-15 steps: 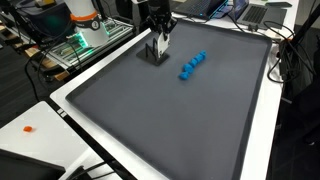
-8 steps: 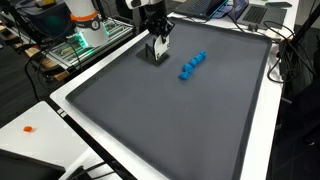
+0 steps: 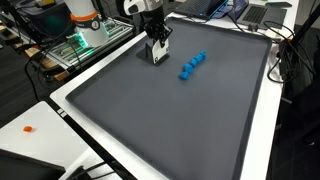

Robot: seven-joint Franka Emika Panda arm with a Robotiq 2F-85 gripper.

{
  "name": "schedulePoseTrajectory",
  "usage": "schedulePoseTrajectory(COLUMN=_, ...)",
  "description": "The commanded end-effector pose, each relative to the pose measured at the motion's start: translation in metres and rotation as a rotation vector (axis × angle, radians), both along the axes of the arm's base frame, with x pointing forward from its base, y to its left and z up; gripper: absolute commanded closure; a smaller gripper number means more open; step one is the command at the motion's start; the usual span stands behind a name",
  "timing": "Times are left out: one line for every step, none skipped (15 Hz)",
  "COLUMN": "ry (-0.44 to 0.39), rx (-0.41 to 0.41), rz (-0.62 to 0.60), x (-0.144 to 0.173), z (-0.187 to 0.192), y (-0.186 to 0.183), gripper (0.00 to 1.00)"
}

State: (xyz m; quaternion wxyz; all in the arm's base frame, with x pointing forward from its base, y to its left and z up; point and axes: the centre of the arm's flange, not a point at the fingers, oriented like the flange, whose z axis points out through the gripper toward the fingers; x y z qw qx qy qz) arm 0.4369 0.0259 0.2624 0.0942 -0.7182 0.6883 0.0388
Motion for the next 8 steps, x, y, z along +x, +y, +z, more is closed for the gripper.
schedulePoseTrajectory(ry=-0.016, rx=0.011, rz=-0.046, x=-0.0034, z=-0.0118, y=-0.0057, gripper=0.98)
schedulePoseTrajectory(ry=-0.02, rx=0.013, rz=-0.053, x=-0.0031, z=-0.0128, y=-0.0065, gripper=0.98)
schedulePoseTrajectory(ry=-0.022, rx=0.014, rz=-0.061, x=-0.0027, z=-0.014, y=-0.0072, gripper=0.98)
schedulePoseTrajectory(ry=-0.025, rx=0.016, rz=-0.066, x=-0.0025, z=-0.0148, y=-0.0078, gripper=0.98)
schedulePoseTrajectory(ry=-0.021, rx=0.016, rz=-0.07, x=-0.0025, z=-0.0162, y=-0.0082, gripper=0.98)
schedulePoseTrajectory(ry=-0.015, rx=0.018, rz=-0.072, x=-0.0029, z=-0.0176, y=-0.0087, gripper=0.98)
schedulePoseTrajectory(ry=-0.006, rx=0.02, rz=-0.071, x=-0.0034, z=-0.019, y=-0.0088, gripper=0.98)
schedulePoseTrajectory(ry=-0.001, rx=0.018, rz=-0.071, x=-0.0037, z=-0.0202, y=-0.0091, gripper=0.98)
